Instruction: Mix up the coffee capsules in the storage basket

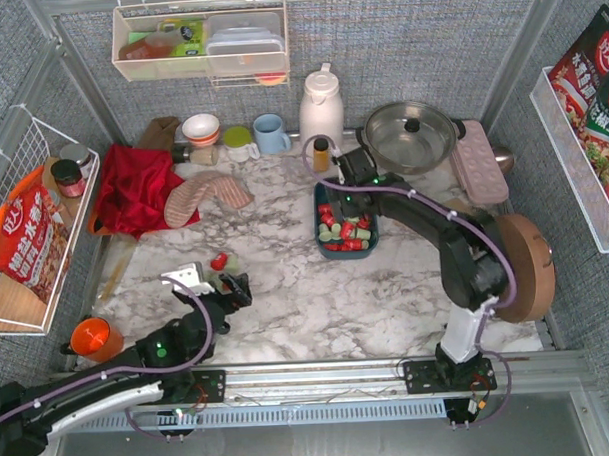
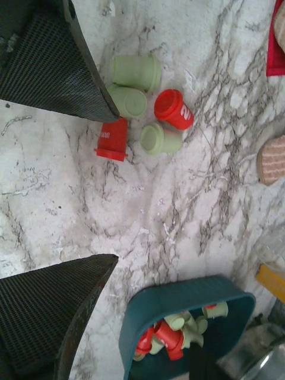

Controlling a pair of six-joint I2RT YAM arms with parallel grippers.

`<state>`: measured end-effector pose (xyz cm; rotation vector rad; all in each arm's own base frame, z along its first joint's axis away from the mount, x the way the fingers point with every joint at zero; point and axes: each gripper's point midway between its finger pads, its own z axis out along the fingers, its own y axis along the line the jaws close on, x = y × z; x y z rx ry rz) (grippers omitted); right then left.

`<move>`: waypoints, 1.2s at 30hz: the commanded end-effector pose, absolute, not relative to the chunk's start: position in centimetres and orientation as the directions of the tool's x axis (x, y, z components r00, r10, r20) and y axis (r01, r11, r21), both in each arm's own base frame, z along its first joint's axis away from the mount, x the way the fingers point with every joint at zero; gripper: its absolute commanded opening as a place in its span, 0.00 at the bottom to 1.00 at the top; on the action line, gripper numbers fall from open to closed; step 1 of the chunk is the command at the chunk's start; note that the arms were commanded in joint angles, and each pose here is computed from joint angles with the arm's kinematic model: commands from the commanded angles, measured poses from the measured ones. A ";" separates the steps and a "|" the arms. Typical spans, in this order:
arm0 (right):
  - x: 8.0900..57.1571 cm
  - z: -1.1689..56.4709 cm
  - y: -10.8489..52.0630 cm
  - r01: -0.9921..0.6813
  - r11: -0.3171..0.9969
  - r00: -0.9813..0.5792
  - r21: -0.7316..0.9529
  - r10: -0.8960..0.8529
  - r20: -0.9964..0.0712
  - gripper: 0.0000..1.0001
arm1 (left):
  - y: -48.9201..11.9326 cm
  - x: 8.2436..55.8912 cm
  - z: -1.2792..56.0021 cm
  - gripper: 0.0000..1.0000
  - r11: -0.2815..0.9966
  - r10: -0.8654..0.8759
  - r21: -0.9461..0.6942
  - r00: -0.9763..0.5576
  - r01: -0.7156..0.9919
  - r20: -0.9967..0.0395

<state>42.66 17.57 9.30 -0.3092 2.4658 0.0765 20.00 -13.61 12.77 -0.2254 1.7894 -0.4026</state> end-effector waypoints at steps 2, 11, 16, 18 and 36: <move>39.9 12.9 18.2 -0.266 0.964 -0.689 -0.016 -0.202 -0.696 0.75 | -12.4 20.1 11.5 0.99 0.942 -0.329 -0.334 -0.287 -0.031 -0.900; 37.7 18.6 13.4 -0.108 0.993 -0.548 -0.049 -0.100 -0.831 0.99 | -14.7 21.0 6.6 0.99 0.949 -0.270 -0.314 -0.587 -0.029 -0.763; 37.6 17.4 10.3 0.063 0.991 -0.551 0.120 0.135 -0.823 0.99 | -14.6 22.0 4.7 0.99 0.956 -0.260 -0.286 -0.647 -0.068 -0.717; 37.1 16.4 9.4 0.079 0.985 -0.568 0.153 0.170 -0.806 0.99 | -14.7 22.3 4.3 0.97 0.957 -0.259 -0.282 -0.659 -0.074 -0.706; 36.3 17.7 12.0 -0.107 0.957 -0.547 0.269 0.169 -0.820 0.78 | -12.8 25.1 2.3 0.80 0.983 -0.185 -0.134 -0.691 -0.128 -0.699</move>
